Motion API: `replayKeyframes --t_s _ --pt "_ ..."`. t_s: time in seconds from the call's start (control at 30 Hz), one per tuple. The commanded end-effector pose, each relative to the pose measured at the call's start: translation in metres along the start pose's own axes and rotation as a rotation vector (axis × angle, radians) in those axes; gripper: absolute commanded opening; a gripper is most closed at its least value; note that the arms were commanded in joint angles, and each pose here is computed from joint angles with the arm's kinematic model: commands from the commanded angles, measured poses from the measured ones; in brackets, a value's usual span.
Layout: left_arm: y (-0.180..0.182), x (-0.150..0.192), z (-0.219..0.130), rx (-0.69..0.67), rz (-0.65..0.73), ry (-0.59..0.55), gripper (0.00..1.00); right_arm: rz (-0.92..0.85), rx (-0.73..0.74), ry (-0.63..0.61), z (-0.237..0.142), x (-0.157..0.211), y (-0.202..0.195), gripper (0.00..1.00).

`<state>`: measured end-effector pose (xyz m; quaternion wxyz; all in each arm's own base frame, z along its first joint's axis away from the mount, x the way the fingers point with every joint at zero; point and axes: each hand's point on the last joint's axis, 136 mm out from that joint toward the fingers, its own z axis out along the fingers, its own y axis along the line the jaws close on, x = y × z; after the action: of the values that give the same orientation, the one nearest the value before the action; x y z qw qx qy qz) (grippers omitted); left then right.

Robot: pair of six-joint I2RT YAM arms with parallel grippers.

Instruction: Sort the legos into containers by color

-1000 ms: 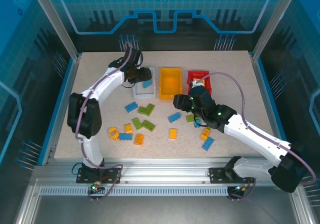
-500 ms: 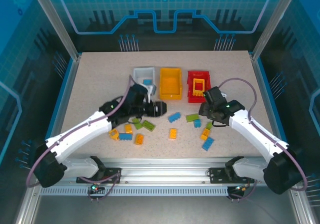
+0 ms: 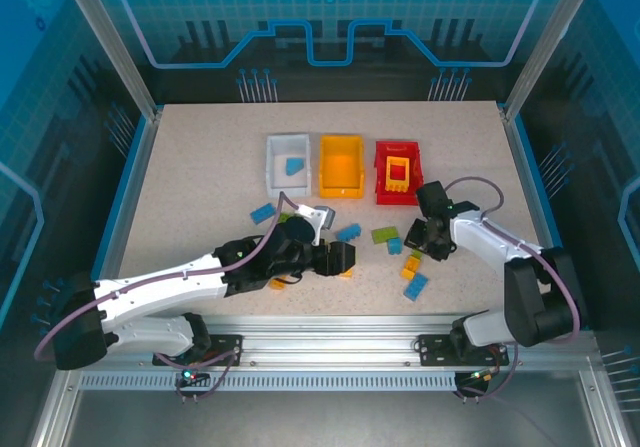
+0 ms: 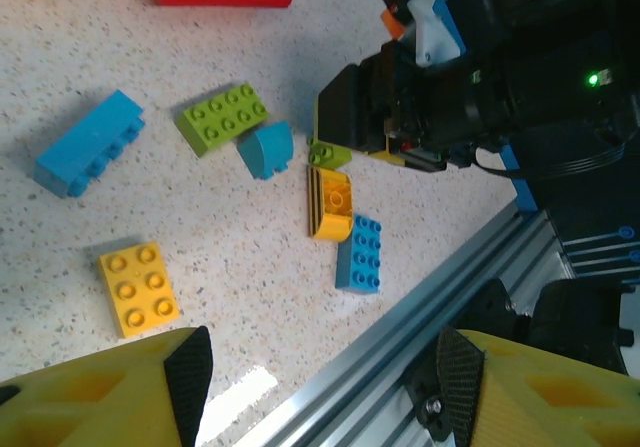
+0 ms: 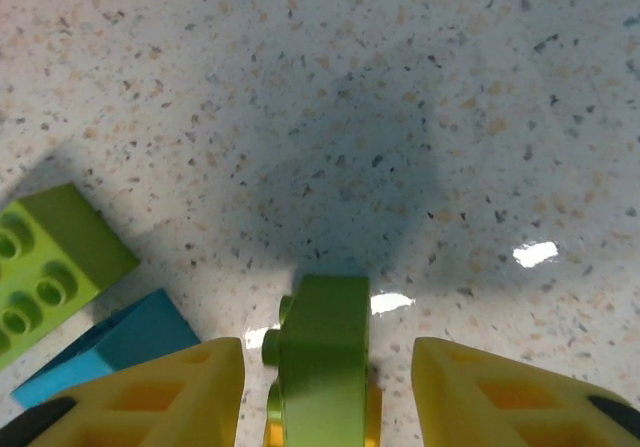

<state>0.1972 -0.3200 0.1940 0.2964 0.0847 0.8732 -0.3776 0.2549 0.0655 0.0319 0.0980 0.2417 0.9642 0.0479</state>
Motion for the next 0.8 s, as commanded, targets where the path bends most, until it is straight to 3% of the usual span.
replayKeyframes --t_s 0.0,0.13,0.27,0.37,0.47,0.63,0.77 --pt "-0.008 -0.015 -0.007 0.009 0.009 -0.058 0.65 0.032 -0.024 0.028 0.009 0.0 0.003 0.42" --pt "-0.007 -0.02 -0.012 -0.007 0.012 -0.076 0.65 0.037 -0.009 0.022 0.008 0.0 0.001 0.28" --pt "0.005 -0.034 -0.029 -0.11 0.008 -0.122 0.64 -0.073 -0.007 -0.119 -0.024 -0.013 0.017 0.18" --pt "0.015 -0.049 -0.045 -0.175 0.006 -0.164 0.64 -0.214 -0.037 -0.25 -0.062 -0.024 0.054 0.17" --pt "0.026 -0.068 -0.059 -0.214 -0.029 -0.201 0.64 -0.33 -0.094 -0.302 -0.082 -0.029 0.101 0.17" --pt "0.05 -0.097 -0.078 -0.277 -0.086 -0.256 0.64 -0.45 -0.175 -0.308 -0.083 -0.043 0.182 0.16" --pt "0.067 -0.11 -0.09 -0.326 -0.124 -0.28 0.65 -0.477 -0.17 -0.275 -0.063 -0.061 0.231 0.16"
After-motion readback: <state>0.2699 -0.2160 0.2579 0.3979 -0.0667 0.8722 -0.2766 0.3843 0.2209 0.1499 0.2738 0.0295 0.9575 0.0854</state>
